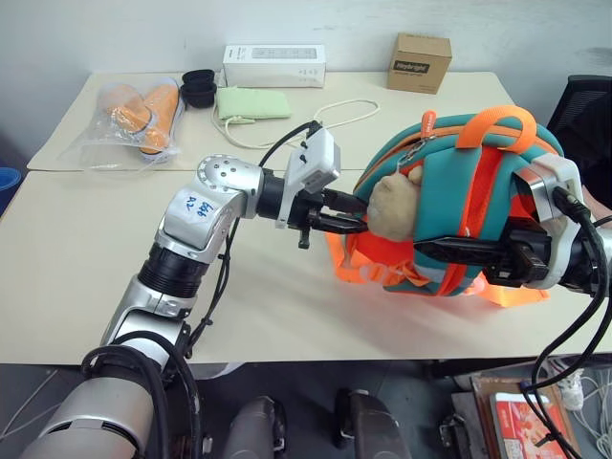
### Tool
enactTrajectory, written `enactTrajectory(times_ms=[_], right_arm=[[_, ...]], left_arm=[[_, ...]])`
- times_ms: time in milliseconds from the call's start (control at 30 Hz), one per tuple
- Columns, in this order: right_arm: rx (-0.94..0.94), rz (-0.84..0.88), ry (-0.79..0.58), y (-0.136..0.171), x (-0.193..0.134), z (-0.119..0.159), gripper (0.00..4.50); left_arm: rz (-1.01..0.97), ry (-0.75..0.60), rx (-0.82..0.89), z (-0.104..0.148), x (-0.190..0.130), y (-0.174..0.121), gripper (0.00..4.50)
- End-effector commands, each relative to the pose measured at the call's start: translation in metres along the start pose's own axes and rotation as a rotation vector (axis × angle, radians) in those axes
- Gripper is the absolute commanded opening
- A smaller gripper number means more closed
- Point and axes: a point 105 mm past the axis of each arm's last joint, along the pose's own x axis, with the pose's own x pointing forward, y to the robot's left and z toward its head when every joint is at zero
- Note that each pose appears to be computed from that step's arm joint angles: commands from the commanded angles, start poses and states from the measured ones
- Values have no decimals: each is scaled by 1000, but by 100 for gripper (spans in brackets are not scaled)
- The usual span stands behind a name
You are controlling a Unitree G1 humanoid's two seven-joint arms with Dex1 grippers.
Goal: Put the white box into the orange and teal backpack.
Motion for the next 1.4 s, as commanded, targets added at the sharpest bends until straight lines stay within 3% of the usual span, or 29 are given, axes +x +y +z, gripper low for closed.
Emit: enactTrajectory(times_ms=[33,100,200,400,600,633,1000,1100,1400], right_arm=[[-48,16,-32,9,-2,10,0],[-47,15,-31,9,-3,9,0],[-48,6,-24,8,-4,6,0],[-48,11,-22,8,-4,6,0],[-38,17,-14,10,-4,5,0],[-35,20,-10,10,-4,4,0],[-24,37,-9,13,2,3,0],[-25,38,-13,13,4,3,0],[-25,15,-26,11,3,5,0]], left_arm=[[-9,-49,37,14,-2,-2,18],[-2,-45,41,16,-3,-1,3],[6,-55,27,21,-12,2,62],[-20,-111,-19,35,-28,-5,254],[13,-141,-8,41,-13,0,444],[9,-139,-6,40,-8,0,447],[-123,-146,-45,32,30,-17,447],[-113,-155,-52,32,32,-14,396],[-133,-178,-52,40,28,-13,125]])
